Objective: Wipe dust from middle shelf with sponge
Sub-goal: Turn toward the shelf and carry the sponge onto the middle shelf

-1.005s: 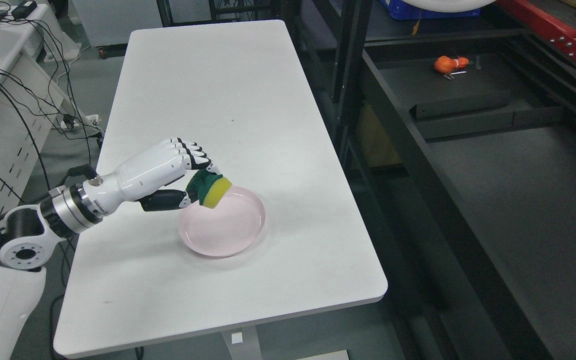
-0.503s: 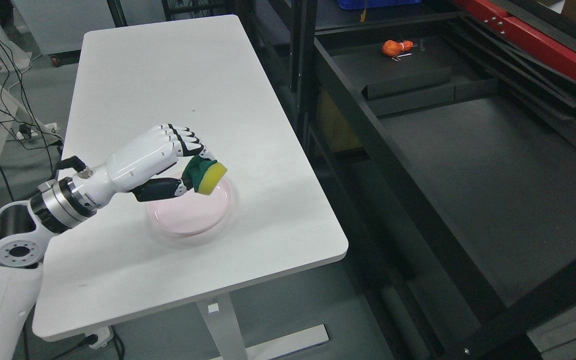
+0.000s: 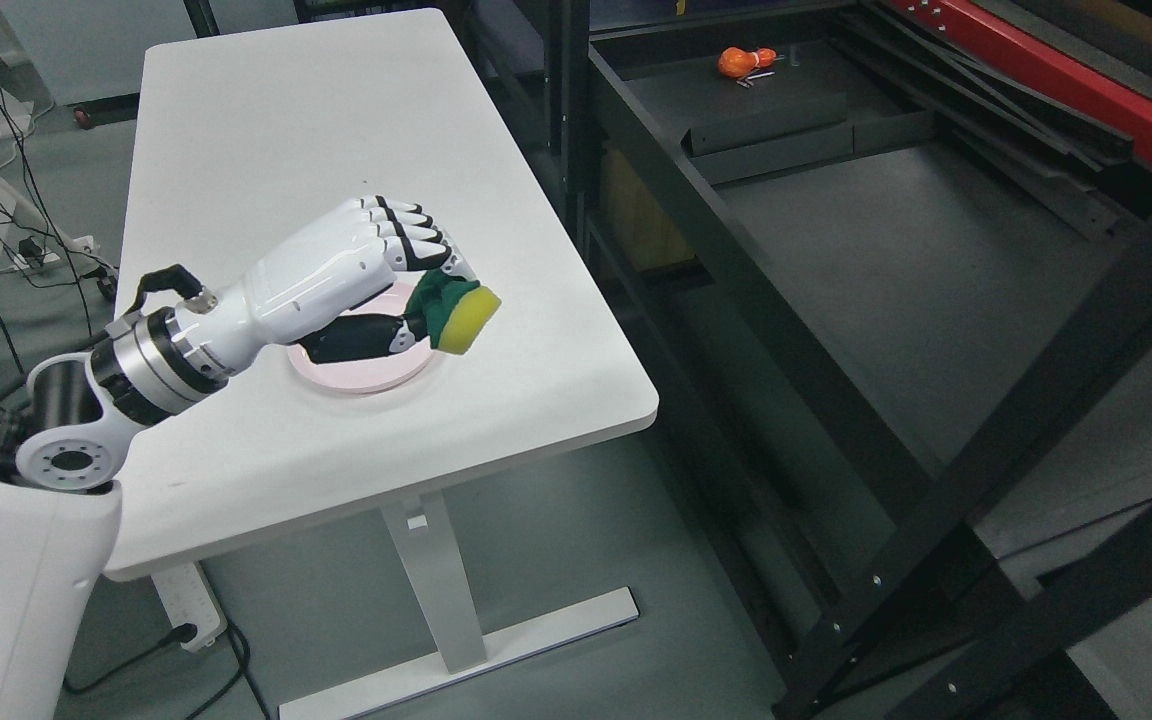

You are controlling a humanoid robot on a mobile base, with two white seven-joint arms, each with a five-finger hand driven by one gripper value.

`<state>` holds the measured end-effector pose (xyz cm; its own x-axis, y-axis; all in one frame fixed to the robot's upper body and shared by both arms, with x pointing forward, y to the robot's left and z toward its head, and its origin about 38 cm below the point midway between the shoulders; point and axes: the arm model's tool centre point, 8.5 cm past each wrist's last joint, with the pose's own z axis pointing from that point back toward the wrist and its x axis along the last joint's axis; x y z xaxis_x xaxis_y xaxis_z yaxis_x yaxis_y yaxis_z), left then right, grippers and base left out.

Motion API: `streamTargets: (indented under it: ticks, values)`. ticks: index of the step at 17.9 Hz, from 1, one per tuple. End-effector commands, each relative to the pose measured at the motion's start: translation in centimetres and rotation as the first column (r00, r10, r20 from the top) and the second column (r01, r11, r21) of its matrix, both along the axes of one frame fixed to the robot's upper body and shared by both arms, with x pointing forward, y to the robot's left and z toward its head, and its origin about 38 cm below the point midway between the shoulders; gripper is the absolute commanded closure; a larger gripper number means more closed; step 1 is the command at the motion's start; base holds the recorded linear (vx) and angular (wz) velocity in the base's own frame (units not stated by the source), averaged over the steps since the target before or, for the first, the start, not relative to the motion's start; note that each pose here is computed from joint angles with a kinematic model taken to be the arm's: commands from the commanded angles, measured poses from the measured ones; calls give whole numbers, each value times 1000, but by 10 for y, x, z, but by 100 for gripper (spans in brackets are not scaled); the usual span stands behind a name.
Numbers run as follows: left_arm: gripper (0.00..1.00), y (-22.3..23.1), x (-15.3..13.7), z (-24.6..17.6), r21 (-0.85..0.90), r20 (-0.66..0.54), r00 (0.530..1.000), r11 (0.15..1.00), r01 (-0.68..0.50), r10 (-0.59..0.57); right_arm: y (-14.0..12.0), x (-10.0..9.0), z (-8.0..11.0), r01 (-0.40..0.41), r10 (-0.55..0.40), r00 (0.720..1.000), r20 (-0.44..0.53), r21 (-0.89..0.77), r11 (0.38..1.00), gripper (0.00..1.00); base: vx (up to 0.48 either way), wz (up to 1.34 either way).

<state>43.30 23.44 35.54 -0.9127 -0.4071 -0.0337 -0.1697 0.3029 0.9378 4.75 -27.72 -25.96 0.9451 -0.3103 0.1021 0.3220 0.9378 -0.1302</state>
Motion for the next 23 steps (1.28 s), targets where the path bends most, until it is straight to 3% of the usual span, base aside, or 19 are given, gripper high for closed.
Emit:
streamTargets:
  ticks: [1, 13, 18, 23]
  values:
    - [100, -81, -6, 23, 30, 62, 981, 982, 184, -186, -10, -1, 1, 5, -5, 999, -51, 2, 1000, 0, -273, -43]
    - [100, -117, 17, 70, 25, 107, 971, 977, 213, -215, -10, -1, 1, 5, -5, 999, -51, 2, 1000, 0, -298, -157]
    - [100, -154, 10, 73, 6, 125, 957, 965, 264, -262, -10, -2, 1, 5, -5, 999, -53, 3, 1000, 0, -280, -524]
    - [100, -160, 5, 93, 21, 172, 947, 962, 272, -271, -10, -1, 1, 5, -5, 999, -51, 2, 1000, 0, -219, -949]
